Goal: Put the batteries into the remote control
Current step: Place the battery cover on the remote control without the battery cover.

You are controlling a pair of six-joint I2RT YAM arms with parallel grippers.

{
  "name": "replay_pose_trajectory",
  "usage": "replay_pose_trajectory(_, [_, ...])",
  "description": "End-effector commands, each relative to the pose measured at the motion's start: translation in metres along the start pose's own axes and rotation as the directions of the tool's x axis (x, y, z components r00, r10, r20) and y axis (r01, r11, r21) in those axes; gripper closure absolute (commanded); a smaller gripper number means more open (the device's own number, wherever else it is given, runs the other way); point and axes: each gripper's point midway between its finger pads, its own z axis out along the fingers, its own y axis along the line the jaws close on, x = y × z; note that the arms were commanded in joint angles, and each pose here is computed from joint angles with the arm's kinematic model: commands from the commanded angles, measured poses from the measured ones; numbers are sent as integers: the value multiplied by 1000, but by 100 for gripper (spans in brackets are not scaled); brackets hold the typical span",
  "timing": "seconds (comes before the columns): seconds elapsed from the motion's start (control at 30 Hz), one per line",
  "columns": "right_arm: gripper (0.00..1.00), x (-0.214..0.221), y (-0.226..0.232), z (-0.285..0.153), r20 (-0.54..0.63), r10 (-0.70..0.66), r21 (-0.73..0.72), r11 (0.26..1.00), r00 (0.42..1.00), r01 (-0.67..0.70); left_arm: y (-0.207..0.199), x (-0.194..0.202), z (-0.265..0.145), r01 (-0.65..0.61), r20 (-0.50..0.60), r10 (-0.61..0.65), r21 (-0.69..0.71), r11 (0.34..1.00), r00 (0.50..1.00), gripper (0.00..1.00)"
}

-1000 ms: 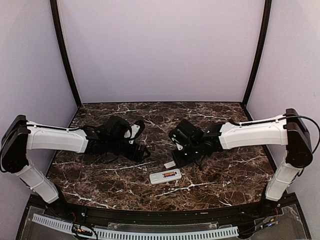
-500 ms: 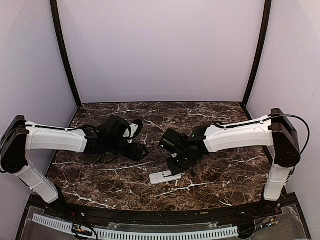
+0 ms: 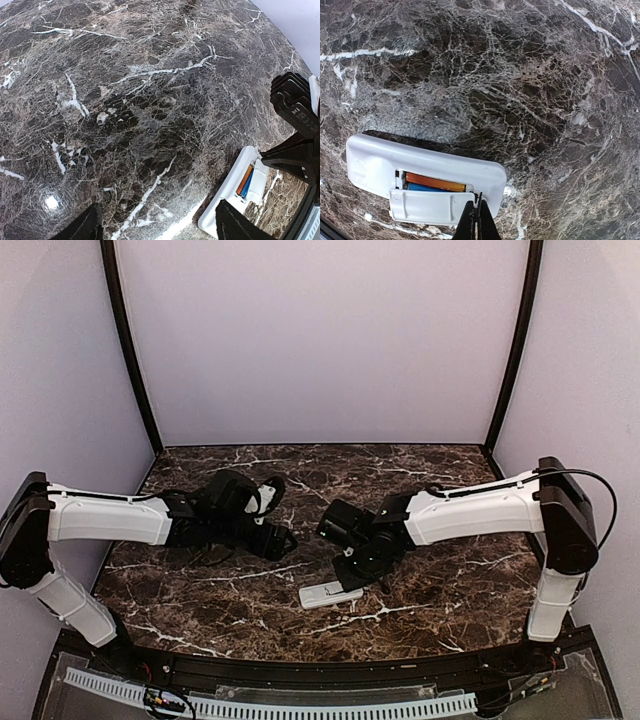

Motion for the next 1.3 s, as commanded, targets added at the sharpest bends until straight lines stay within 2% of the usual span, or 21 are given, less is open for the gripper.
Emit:
replay_pose_trajectory(0.0, [100, 1, 5, 3, -9, 0, 11, 1000, 1000, 0, -1, 3, -6, -8, -2, 8, 8, 1000, 1000, 23])
replay_pose_trajectory(0.47, [100, 3, 1, 5, -33, 11, 49, 999, 999, -10, -3, 3, -5, -8, 0, 8, 24, 1000, 1000, 23])
replay_pose_trajectory(0.63, [97, 3, 2, 6, -49, 6, 55, 998, 999, -4, -4, 2, -6, -11, 3, 11, 27, 1000, 1000, 23])
replay_pose_trajectory(1.0, [100, -2, -3, 0, -19, 26, 79, 997, 999, -25, -4, 1, -6, -20, 4, 20, 26, 999, 1000, 23])
replay_pose_trajectory(1.27, [97, -1, -5, -2, -18, 32, 95, 995, 999, -31, -5, 0, -8, -31, 10, 31, 31, 999, 999, 23])
